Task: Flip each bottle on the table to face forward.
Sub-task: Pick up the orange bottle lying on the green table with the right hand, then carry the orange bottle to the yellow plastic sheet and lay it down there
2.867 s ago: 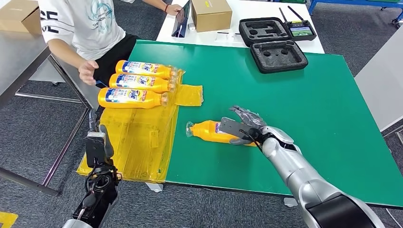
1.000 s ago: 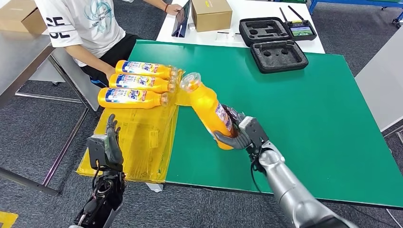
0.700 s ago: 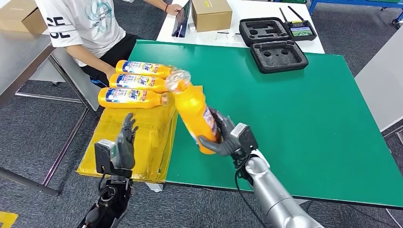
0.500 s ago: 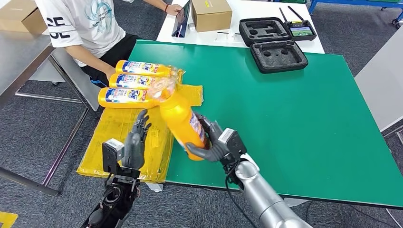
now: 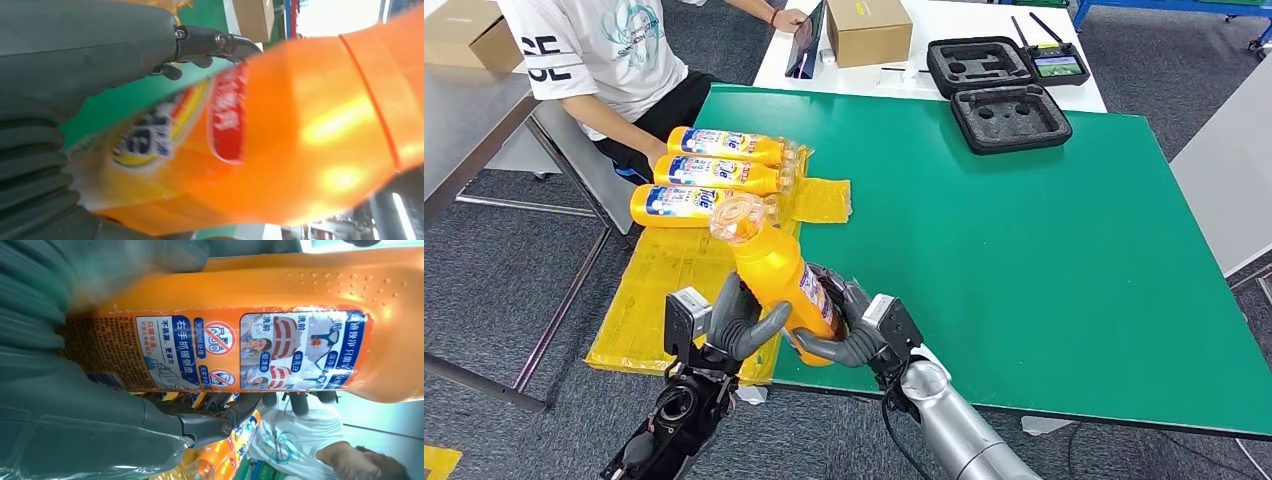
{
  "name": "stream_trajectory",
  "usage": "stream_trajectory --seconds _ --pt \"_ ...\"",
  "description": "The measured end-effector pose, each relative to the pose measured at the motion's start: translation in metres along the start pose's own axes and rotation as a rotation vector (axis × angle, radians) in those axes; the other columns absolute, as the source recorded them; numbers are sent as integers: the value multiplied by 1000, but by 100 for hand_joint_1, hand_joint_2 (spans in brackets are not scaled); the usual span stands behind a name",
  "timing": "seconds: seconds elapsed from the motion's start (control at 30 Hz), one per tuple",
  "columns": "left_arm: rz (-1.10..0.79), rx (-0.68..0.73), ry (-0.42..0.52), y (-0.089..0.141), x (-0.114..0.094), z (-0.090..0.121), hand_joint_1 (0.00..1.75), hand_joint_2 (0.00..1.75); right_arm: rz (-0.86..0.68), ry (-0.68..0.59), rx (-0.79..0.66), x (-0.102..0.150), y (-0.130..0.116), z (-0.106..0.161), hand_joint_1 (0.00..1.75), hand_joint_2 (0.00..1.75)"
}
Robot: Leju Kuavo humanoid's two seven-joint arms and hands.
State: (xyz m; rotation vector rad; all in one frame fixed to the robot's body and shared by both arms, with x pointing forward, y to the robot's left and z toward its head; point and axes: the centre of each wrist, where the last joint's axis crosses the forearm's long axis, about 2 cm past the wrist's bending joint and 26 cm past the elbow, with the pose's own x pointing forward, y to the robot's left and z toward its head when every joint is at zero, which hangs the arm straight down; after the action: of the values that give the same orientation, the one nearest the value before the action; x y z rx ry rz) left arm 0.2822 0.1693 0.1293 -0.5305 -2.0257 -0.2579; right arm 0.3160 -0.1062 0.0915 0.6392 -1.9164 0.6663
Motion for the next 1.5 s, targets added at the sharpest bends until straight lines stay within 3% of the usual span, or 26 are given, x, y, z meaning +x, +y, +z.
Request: stream_trajectory --seconds 0.33,0.4,0.47,0.53,0.73,0.77,0.87,0.9,1.0,1.5 --pt "24 -39 4 -1 1 -10 2 175 11 16 11 -3 5 2 175 175" --pt "40 -44 4 -1 0 -11 67 175 20 22 16 -4 6 2 175 175" --pt "55 -45 5 0 0 -12 151 175 28 28 20 -4 7 2 175 175" --pt "63 -43 7 0 -1 -13 173 175 32 33 22 -5 7 3 175 175" --pt "81 -33 11 1 -3 -12 175 175 42 43 21 -7 8 4 175 175" --pt "82 -31 11 1 -3 -12 175 175 43 43 21 -7 8 5 154 175" --pt "82 -25 8 2 -4 -11 175 175 50 47 24 -8 9 5 23 175" --pt "80 -21 7 2 -4 -11 175 175 54 48 24 -8 9 5 0 131" --pt "67 -4 3 4 -4 -11 175 175 66 54 19 -9 10 5 0 0" --pt "-100 145 -19 15 -4 -7 175 175 41 31 -68 -5 22 -1 0 0"
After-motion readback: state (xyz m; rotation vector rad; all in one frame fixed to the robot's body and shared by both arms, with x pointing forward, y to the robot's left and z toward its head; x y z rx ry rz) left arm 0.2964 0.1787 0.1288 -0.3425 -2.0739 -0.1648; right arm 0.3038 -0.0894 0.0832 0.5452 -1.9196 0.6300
